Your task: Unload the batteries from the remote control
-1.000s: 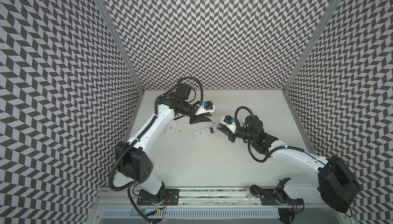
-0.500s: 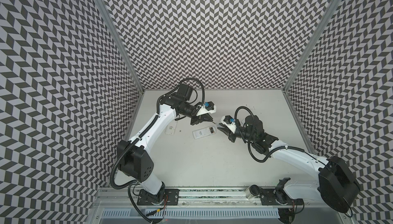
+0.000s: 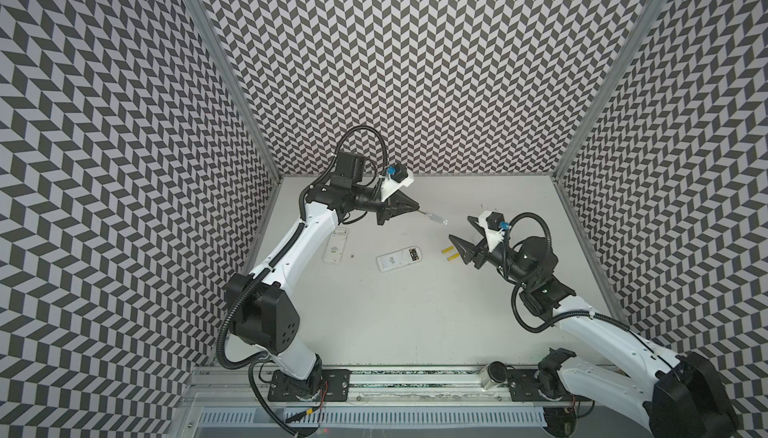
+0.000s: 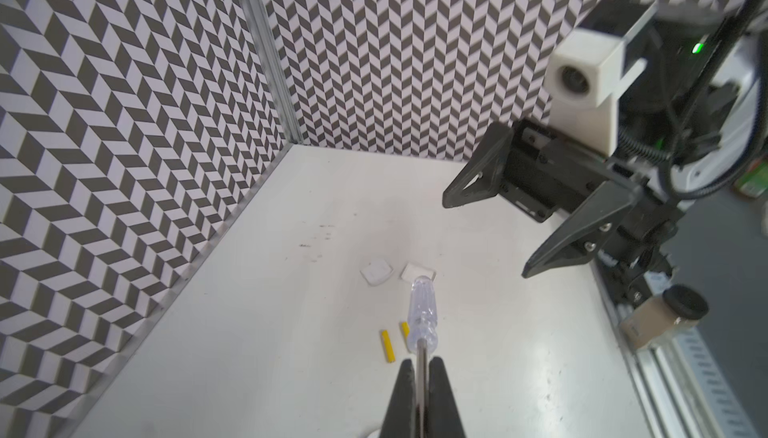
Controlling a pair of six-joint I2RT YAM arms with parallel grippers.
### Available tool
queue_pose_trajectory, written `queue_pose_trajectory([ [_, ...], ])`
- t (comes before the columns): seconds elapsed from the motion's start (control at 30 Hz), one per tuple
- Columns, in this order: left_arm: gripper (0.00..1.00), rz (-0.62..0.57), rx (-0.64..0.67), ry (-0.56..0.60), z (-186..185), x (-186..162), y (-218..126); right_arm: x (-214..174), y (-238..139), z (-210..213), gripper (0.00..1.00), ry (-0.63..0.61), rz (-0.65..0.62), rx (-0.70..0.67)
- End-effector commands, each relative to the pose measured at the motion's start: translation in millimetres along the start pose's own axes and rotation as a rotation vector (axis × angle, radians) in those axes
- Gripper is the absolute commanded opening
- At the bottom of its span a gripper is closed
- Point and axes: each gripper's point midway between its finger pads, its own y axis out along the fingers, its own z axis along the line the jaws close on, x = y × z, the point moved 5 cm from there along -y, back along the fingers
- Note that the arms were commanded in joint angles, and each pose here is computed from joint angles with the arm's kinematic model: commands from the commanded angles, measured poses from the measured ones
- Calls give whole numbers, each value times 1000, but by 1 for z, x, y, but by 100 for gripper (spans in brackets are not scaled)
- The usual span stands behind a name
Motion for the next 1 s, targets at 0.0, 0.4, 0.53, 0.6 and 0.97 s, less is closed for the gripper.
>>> queue_pose_trajectory([
  [0.0,0,-111,-81,-153,0,14,-1,17,-1,-2,80,178,-96,63],
  [0.4,0,-229,-105,-379,6,5,-24,17,42,-6,81,434,34,367],
  [0.53,0,-246,-122,-415,1,0,-24,19,50,-6,81,504,30,475],
  [0.6,0,-262,-149,-431,-2,-1,-24,17,53,-7,79,535,32,509],
  [0.97,0,-290,-191,-459,-8,-2,-15,12,56,0,70,732,-44,665],
])
